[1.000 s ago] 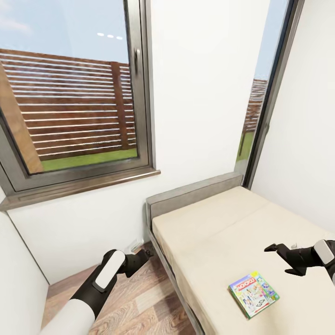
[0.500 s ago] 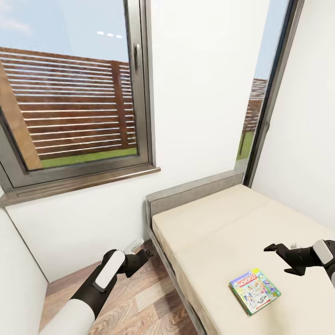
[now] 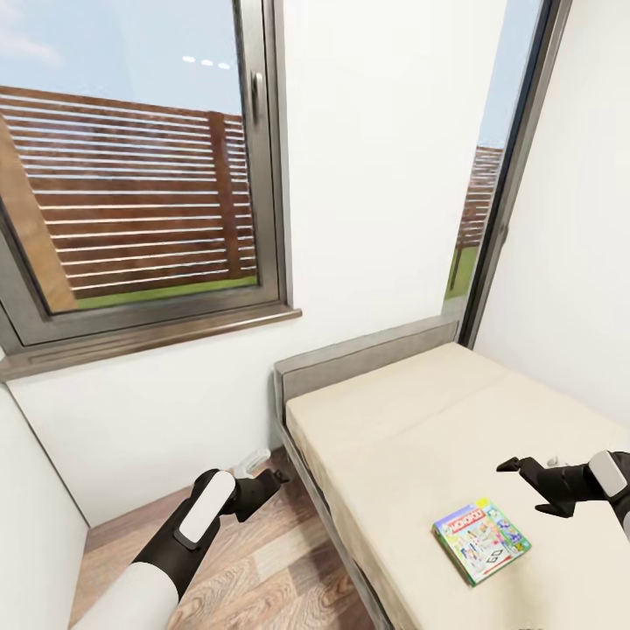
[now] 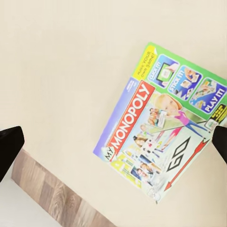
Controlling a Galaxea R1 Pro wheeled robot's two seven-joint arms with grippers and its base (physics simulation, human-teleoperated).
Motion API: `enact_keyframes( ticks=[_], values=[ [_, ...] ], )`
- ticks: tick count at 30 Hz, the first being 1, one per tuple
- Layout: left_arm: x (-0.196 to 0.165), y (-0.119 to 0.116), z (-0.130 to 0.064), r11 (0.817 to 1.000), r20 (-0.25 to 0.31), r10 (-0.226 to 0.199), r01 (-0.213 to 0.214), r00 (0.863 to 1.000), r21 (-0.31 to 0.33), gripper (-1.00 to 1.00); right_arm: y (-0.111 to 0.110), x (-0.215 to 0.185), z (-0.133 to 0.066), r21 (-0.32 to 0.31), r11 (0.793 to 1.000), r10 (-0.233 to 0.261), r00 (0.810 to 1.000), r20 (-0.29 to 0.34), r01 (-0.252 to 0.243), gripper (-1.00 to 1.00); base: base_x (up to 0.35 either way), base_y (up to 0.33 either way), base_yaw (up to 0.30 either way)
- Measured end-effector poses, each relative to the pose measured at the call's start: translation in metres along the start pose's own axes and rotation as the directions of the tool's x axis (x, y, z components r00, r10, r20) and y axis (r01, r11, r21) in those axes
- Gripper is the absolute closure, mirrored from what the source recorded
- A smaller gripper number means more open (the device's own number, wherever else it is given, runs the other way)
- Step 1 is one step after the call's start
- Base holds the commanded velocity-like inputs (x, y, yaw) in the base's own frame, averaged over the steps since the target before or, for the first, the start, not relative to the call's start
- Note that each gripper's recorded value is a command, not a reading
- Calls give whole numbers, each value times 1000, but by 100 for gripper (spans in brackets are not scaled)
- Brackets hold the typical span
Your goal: Put all the toys in the child's room - the three board games (two on the bed and one on the table), the two jigsaw puzzles on the table, and the tennis ball on the table - inside the toy box on the table in the child's room.
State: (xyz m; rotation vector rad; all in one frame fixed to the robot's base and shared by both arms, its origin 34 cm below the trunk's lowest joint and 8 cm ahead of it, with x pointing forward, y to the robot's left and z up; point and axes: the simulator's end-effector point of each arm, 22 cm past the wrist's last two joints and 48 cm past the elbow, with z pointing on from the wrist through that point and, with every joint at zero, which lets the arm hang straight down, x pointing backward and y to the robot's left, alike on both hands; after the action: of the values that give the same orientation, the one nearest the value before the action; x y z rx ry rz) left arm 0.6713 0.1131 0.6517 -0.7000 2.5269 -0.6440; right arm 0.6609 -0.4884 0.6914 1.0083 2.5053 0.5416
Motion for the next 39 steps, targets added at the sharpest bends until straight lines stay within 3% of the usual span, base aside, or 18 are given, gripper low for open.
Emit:
enact_keyframes(
  ticks=[26,39],
  values=[
    [20,30,37,1000,0,0,0,1000,-1,-100,-31,13,38,5,1000,1,1000,5,-1,-100,0,0,0],
    [20,30,37,1000,1,-1,1,1000,-1,-100,-36,10,35,16,1000,4,1000,10,-4,-100,0,0,0]
  ],
)
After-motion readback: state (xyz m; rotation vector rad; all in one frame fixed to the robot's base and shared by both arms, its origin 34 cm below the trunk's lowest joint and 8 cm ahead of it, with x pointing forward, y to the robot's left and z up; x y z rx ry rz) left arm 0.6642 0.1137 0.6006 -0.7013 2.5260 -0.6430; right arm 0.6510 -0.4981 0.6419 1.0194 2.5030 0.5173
